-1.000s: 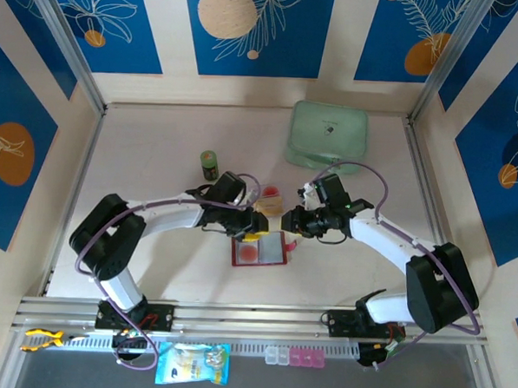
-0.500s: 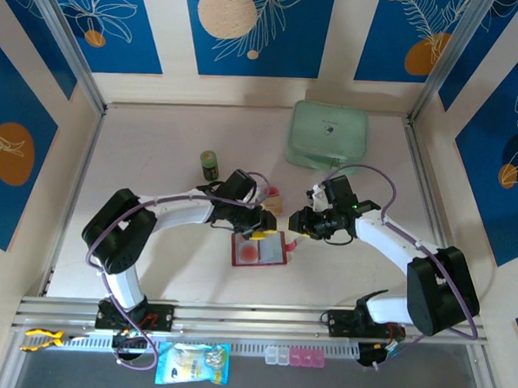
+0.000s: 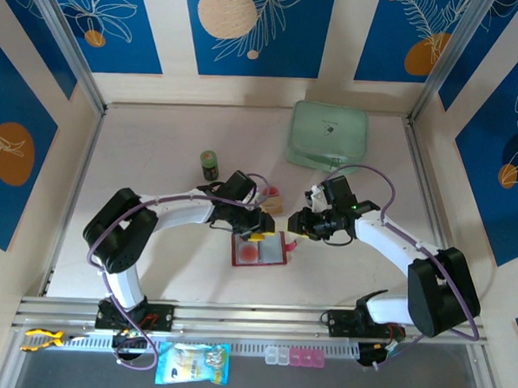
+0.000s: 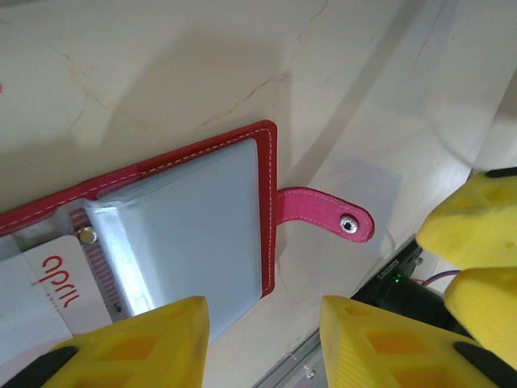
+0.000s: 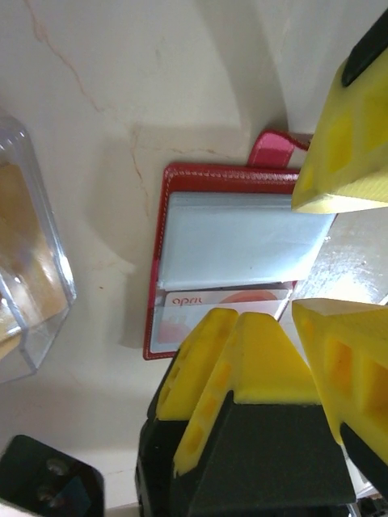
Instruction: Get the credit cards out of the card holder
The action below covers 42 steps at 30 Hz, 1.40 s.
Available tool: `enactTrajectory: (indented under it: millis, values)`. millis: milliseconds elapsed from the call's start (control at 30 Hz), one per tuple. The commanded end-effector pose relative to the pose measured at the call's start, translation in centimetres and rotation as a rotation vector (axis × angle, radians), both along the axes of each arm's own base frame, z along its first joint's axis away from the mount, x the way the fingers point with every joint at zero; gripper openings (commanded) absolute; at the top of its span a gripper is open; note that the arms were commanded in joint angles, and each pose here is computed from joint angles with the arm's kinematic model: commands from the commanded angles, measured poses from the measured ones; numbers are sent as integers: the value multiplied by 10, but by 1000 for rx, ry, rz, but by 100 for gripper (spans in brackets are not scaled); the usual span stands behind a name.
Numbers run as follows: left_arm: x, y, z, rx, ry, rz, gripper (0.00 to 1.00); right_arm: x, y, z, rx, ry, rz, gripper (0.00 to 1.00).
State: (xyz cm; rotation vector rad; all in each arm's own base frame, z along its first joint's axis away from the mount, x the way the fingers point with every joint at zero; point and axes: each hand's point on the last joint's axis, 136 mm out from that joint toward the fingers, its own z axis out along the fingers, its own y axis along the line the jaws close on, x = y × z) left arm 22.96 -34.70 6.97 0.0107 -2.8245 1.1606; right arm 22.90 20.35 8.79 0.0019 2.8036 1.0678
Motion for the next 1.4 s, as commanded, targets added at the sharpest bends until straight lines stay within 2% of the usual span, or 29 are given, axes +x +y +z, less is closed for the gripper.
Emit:
enactTrajectory:
  millis: [0, 433, 600, 867, 1033, 1367]
  values:
    - [1, 12, 7, 1, -32, 4, 39, 1, 17, 9, 42, 5, 37, 32]
    - [-4, 63, -3, 14, -46, 99, 30, -12, 72, -7, -8, 43, 157, 27]
    - [-10, 72, -14, 7, -25, 110, 23, -19, 86, -17, -44, 67, 189, 27]
    - [-17, 77, -29, 23, -2, 103, 13, -25, 95, -31, -85, 97, 219, 27]
    - [-22, 86, -38, 81, 0, 94, 5, -27, 98, -39, -91, 117, 237, 26]
    - [-27, 98, -52, 158, 5, 67, 1, -28, 106, -45, -89, 142, 262, 24]
